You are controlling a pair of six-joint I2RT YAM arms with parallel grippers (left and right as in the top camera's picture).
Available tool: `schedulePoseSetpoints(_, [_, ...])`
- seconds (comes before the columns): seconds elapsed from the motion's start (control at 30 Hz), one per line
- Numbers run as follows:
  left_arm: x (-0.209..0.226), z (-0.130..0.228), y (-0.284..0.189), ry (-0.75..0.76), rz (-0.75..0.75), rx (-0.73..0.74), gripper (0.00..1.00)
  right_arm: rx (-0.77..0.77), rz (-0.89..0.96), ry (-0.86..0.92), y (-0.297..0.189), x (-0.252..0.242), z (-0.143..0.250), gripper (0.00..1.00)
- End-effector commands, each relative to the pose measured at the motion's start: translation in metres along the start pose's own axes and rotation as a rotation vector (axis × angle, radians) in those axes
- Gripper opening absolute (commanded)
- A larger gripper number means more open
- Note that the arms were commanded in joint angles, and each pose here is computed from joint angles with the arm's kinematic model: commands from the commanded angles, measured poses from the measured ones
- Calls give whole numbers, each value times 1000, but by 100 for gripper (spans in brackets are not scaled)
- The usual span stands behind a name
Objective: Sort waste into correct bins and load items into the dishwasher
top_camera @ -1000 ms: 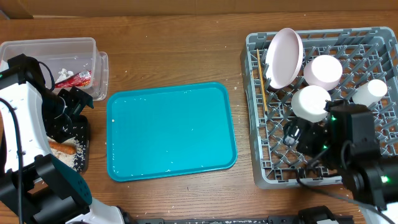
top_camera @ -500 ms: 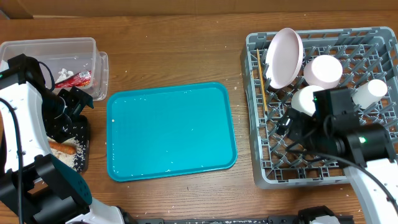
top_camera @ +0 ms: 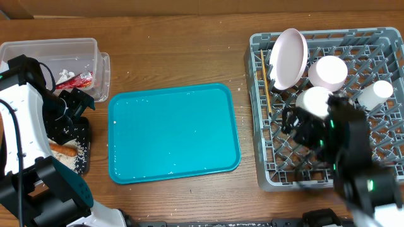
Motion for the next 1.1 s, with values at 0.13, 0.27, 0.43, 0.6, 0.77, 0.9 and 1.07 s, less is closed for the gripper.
schedulePoseSetpoints(0.13, [0,0,1,-12,-3,3,100,-240,-154,-15,15,-20,39,100])
schedulePoseSetpoints(0.27, [0,0,1,-12,-2,3,100,-370,-292,-35,29,-22,51,100])
schedulePoseSetpoints(0.43, [0,0,1,-12,-3,3,100,-509,-380,-59,35,-23,55,100])
schedulePoseSetpoints(0.6, [0,0,1,-12,-3,3,100,-585,-376,-52,33,-30,49,100])
schedulePoseSetpoints(0.77, [0,0,1,-12,-3,3,100,-672,-366,-47,18,-35,41,100])
schedulePoseSetpoints(0.9, [0,0,1,-12,-3,3,100,-723,-351,-41,9,-40,37,100])
schedulePoseSetpoints(1.07, [0,1,1,-12,-2,3,100,-796,-333,-42,-3,-45,31,100])
Point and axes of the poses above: each gripper's point midway between its finger pads, its own y axis out along the fingers, its own x axis along the line the jaws close on, z = x × y, the point moved 5 cm from there along -y, back along the fingers, and after that the axes turned 8 degrees about -y, right-handed, at the moved point
